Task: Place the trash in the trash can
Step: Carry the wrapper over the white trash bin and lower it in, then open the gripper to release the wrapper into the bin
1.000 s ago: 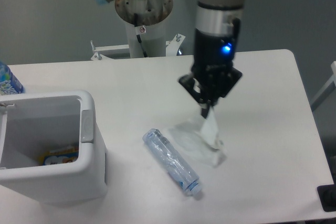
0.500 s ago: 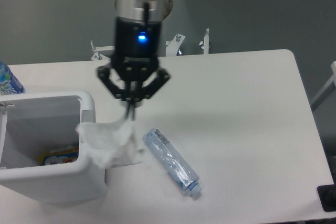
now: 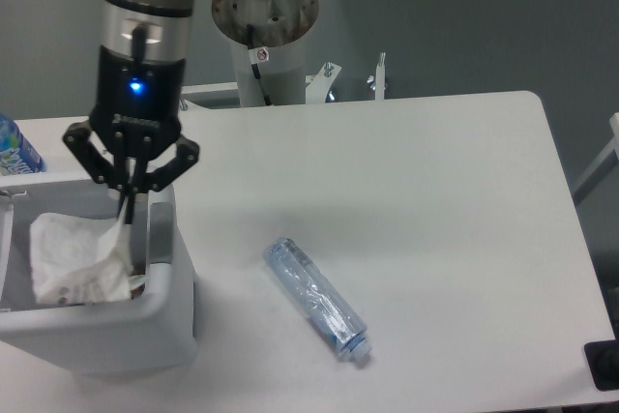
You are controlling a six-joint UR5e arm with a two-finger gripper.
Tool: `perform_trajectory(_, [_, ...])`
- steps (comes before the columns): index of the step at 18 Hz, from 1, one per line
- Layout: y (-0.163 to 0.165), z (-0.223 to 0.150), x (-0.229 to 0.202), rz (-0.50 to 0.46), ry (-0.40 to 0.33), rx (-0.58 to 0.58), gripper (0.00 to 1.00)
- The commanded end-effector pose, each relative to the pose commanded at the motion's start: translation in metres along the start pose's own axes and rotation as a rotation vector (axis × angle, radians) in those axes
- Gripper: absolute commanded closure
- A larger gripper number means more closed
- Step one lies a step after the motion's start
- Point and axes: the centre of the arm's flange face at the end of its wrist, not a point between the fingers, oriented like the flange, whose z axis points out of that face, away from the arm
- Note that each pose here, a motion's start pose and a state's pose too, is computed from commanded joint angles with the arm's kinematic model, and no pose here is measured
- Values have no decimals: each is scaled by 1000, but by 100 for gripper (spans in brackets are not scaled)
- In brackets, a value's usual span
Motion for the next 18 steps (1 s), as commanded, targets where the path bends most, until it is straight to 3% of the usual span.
perform_trajectory(7, [14,13,3,209,14,-32,99])
perform_trajectory(18, [17,34,-2,349,26,-66,97])
